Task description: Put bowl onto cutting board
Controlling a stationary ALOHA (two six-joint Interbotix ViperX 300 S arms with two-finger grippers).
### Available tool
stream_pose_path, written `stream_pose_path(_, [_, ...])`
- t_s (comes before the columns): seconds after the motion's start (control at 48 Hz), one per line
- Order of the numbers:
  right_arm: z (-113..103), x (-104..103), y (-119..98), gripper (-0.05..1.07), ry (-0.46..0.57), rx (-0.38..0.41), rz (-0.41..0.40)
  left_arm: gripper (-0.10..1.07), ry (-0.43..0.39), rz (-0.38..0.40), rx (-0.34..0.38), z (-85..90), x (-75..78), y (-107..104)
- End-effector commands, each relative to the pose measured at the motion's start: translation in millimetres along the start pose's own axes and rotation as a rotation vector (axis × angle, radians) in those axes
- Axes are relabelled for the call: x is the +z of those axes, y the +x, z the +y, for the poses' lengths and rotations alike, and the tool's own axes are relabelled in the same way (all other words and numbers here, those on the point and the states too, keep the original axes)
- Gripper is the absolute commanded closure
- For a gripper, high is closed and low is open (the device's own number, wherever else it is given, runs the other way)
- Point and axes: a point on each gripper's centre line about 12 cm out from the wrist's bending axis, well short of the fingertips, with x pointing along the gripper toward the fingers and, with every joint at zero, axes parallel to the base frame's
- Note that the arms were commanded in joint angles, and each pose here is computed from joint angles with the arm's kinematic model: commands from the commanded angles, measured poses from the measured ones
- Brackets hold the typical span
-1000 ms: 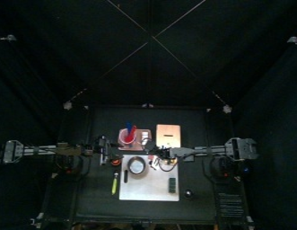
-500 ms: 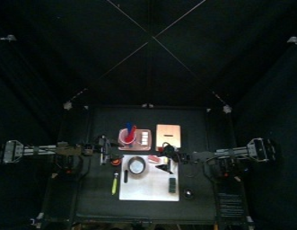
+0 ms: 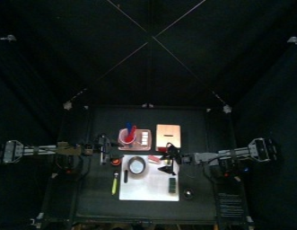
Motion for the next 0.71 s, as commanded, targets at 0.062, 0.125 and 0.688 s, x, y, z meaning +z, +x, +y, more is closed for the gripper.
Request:
stream_pose_path(0.062, [3.2, 9.6, -5.6, 0.06, 0.04, 0.024, -0.055, 0.04, 0.001, -0.034, -0.011, -2.2, 12.1, 1.3])
stream_pose_path(0.125, [6.4, 13.3, -8.7, 0.06, 0.005, 0.04, -0.076, 0.04, 0.001, -0.032, -0.008, -1.7, 11.7, 1.6])
stream_pose_path(0.688, [21.5, 8.8, -12.9, 0.06, -0.33, 0.09, -0.077, 0.04, -0.002, -0.022, -0.006, -1.1, 8.6, 2.5])
